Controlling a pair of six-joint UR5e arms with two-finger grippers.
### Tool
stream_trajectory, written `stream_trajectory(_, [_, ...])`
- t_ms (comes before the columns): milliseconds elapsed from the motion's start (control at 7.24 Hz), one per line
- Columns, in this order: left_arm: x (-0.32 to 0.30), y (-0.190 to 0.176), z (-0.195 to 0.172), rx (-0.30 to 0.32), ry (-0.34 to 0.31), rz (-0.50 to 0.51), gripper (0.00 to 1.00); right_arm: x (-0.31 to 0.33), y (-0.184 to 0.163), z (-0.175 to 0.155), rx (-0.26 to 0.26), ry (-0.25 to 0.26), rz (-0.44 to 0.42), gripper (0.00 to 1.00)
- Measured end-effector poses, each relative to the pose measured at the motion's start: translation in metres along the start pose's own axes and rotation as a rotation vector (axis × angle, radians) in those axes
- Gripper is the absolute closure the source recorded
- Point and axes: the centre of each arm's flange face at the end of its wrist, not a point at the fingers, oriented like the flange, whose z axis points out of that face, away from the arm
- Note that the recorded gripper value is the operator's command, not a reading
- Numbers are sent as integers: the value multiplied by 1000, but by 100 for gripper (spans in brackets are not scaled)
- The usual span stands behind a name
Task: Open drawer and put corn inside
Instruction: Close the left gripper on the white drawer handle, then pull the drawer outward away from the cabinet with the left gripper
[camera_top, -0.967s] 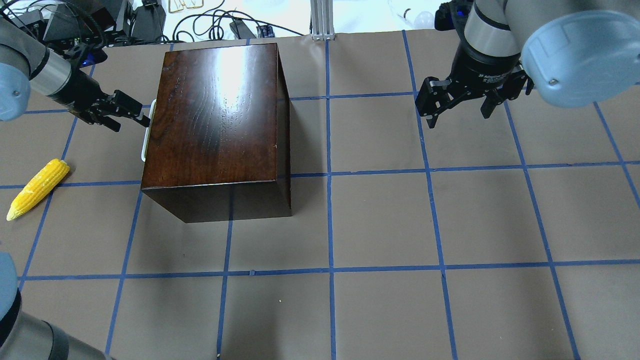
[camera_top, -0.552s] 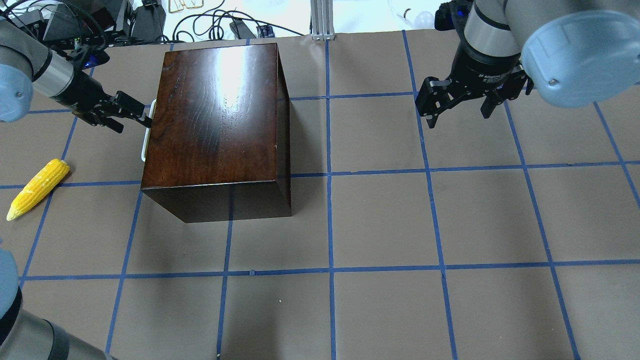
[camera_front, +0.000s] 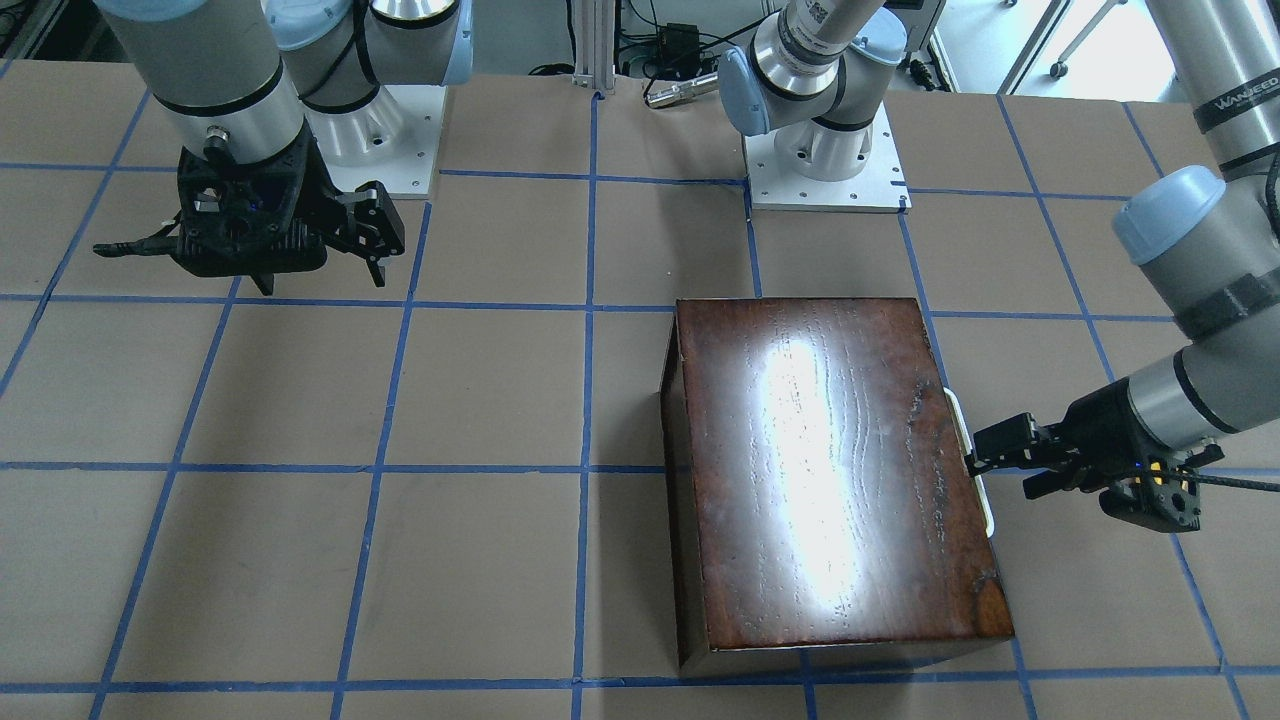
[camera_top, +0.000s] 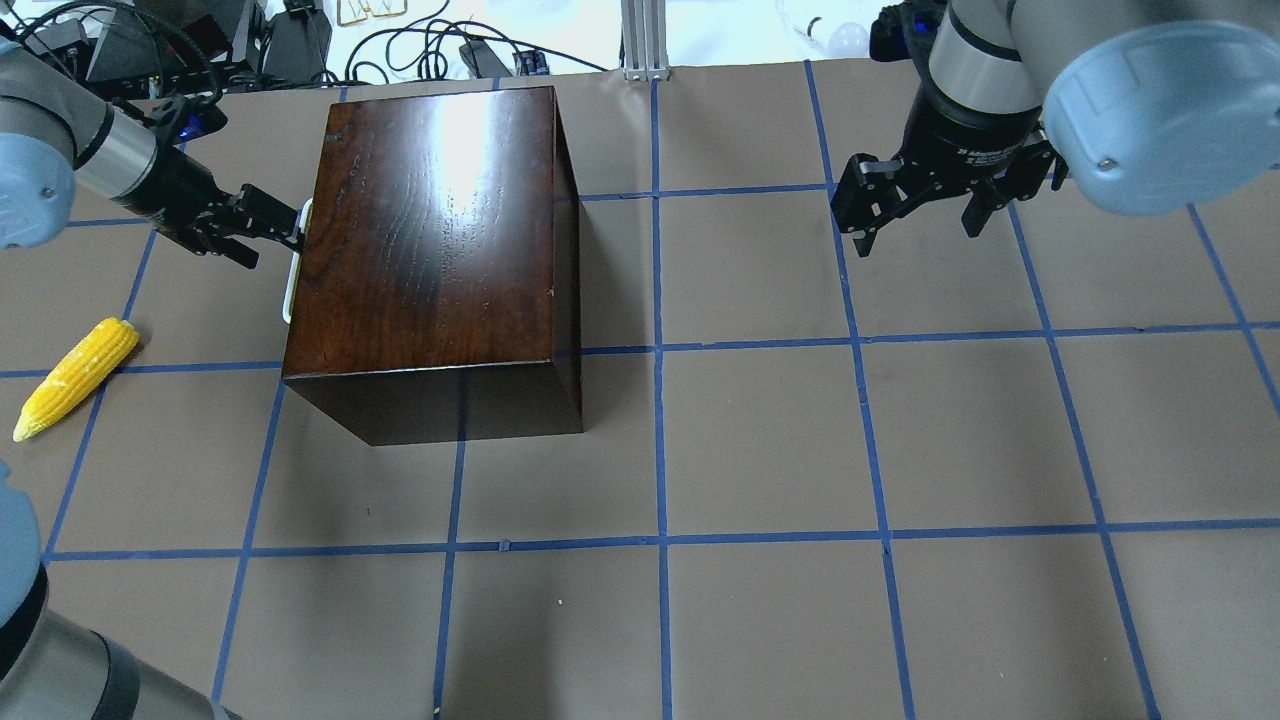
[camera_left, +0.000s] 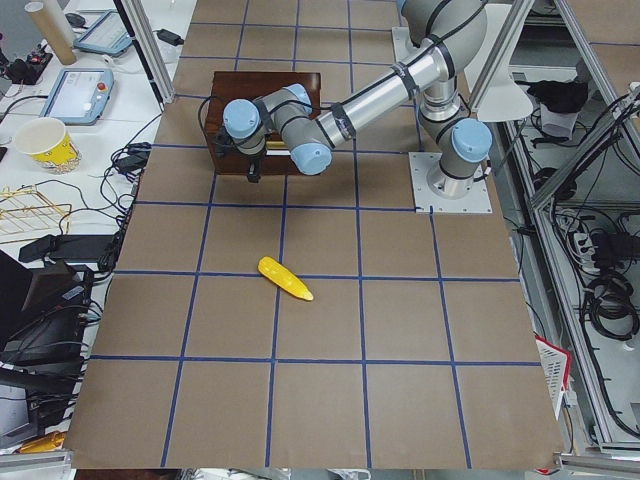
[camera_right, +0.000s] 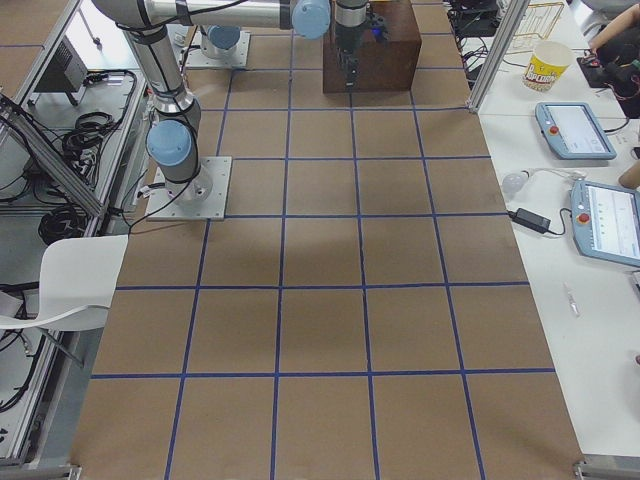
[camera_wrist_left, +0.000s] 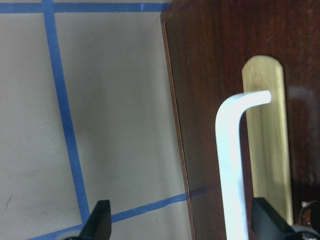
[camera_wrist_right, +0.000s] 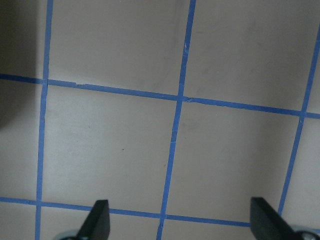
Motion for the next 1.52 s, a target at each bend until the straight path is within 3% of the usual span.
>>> stream_trajectory(829, [-8, -3, 4, -9, -7, 4, 0, 0, 0, 0, 1, 0, 0, 0])
stream_trajectory(1519, [-15, -3, -4, -9, -60, 30, 0, 0, 0, 0, 1, 0, 1, 0])
